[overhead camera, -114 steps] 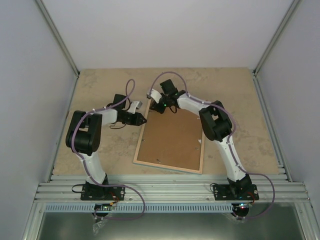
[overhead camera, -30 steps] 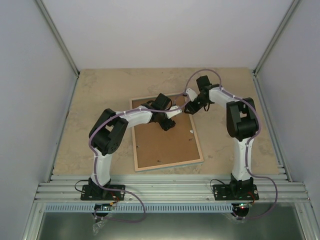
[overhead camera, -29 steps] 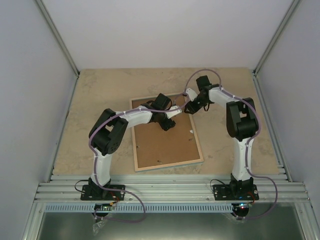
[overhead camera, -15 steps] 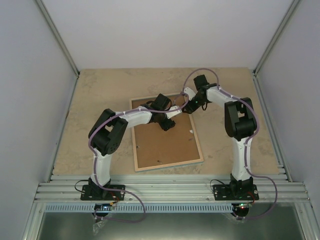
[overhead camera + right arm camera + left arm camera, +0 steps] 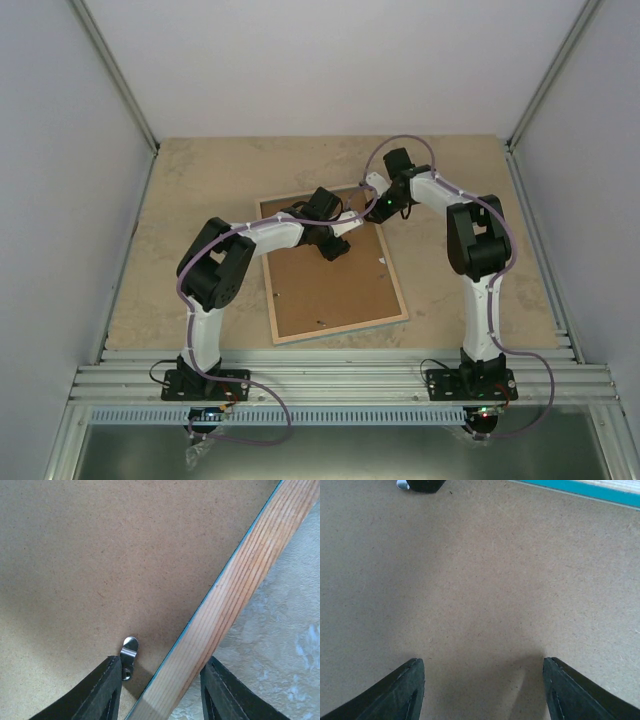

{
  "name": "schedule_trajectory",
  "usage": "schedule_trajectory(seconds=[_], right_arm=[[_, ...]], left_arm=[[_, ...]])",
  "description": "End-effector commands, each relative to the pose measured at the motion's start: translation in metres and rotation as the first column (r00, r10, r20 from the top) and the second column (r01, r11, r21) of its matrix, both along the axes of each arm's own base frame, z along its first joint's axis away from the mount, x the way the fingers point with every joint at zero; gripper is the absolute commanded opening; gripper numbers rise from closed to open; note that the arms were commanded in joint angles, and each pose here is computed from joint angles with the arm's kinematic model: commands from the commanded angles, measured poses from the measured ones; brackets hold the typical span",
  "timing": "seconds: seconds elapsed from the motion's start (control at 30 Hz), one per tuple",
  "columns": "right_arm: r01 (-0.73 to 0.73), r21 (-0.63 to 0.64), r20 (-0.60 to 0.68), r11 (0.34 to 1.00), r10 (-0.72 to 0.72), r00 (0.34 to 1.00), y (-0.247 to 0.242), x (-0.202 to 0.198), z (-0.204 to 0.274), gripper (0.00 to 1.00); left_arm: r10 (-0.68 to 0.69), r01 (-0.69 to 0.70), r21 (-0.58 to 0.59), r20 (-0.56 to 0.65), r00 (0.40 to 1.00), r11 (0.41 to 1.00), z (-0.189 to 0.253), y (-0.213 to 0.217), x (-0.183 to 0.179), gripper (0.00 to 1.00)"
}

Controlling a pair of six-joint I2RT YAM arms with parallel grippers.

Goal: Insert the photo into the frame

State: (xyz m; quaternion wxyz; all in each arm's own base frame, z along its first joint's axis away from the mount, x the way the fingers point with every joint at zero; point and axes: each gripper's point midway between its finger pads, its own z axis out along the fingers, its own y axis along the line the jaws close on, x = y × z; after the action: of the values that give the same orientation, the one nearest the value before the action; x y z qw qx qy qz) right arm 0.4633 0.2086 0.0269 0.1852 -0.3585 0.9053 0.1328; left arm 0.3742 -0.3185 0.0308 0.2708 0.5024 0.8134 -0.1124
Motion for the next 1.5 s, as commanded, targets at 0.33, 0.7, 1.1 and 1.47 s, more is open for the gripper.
schedule_trajectory(seconds=[0.33, 0.7, 1.1, 1.47], right_arm=[[0.088, 0.051, -0.107, 0.995, -0.082, 0.991, 0.019, 0.006, -0.025, 0.52], [0.076, -0.063, -0.056, 0.995, -0.080, 0.995, 0.002, 0.007, -0.036, 0.29], [-0.040, -0.096, -0.083, 0.995, 0.032, 0.996, -0.003, -0.013, -0.047, 0.18], [-0.008, 0.222, -0.105, 0.975, 0.032, 0.994, 0.027, -0.001, 0.015, 0.36]], left_arm=[[0.011, -0.002, 0.107, -0.084, 0.996, 0.994, -0.034, 0.021, -0.022, 0.66], [0.018, -0.009, 0.105, -0.078, 0.997, 0.994, -0.033, 0.022, -0.021, 0.65], [0.022, -0.014, 0.109, -0.076, 0.997, 0.994, -0.034, 0.021, -0.019, 0.65], [0.047, -0.044, 0.049, -0.066, 0.997, 0.998, -0.019, 0.017, -0.010, 0.63]])
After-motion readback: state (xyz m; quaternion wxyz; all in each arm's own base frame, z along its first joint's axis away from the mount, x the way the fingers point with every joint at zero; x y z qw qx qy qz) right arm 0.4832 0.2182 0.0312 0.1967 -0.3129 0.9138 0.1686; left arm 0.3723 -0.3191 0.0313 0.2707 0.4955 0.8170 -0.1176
